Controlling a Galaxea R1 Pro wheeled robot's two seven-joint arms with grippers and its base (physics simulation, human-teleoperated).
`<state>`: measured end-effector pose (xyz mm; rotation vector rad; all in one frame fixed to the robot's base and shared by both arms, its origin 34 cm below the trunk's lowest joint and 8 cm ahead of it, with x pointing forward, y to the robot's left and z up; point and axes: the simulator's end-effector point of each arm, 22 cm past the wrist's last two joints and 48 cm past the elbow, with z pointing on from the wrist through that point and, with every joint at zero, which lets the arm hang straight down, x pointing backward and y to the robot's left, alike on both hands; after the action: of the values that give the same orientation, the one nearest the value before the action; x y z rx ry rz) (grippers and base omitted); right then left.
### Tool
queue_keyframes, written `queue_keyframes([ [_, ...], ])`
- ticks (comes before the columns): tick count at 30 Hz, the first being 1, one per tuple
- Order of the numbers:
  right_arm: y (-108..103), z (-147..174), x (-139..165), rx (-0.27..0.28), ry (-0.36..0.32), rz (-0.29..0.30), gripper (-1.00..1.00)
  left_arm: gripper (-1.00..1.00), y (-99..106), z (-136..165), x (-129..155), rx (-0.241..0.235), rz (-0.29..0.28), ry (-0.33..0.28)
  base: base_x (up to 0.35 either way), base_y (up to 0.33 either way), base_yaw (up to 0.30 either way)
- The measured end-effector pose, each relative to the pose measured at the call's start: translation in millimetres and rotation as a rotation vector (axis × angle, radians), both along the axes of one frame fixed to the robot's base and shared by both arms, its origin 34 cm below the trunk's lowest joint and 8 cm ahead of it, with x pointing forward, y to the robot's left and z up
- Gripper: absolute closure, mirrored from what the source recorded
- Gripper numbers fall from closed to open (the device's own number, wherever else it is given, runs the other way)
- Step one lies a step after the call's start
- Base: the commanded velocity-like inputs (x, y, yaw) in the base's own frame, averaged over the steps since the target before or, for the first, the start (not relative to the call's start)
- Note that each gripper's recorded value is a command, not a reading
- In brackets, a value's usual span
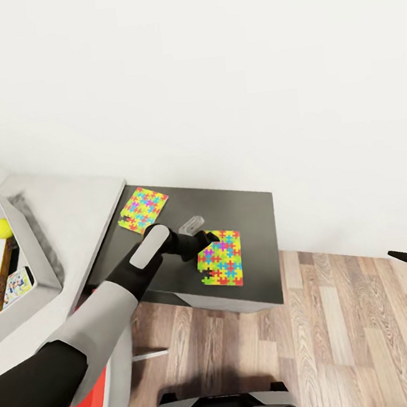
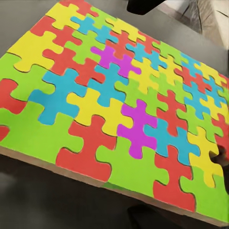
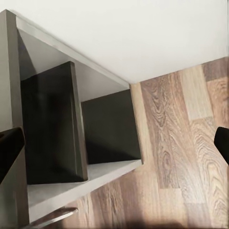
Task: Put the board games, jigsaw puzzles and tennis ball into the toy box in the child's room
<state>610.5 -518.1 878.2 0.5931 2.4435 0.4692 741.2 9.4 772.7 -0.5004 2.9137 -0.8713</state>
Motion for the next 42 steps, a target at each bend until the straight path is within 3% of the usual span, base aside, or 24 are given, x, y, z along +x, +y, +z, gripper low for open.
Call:
queue_keyframes([
  [15, 0.4, -0.2, -0.2, 0.001, 0.0, 0.0, -1.0, -1.0, -0.7, 0.5, 0.0, -0.003, 0.001, 0.0, -0.033, -0.024, -0.017],
  [34, 0.3, -0.3, -0.3, 0.002, 0.0, -0.001, -1.0, -1.0, 0.3, -0.1, -0.2, 0.0, 0.001, 0.001, -0.002, -0.001, -0.232],
  [42, 0.4, -0.1, 0.1, 0.002, -0.001, -0.001, -1.0, -1.0, -0.3, -0.3, -0.9, -0.001, 0.001, 0.001, 0.0, 0.0, -0.095],
])
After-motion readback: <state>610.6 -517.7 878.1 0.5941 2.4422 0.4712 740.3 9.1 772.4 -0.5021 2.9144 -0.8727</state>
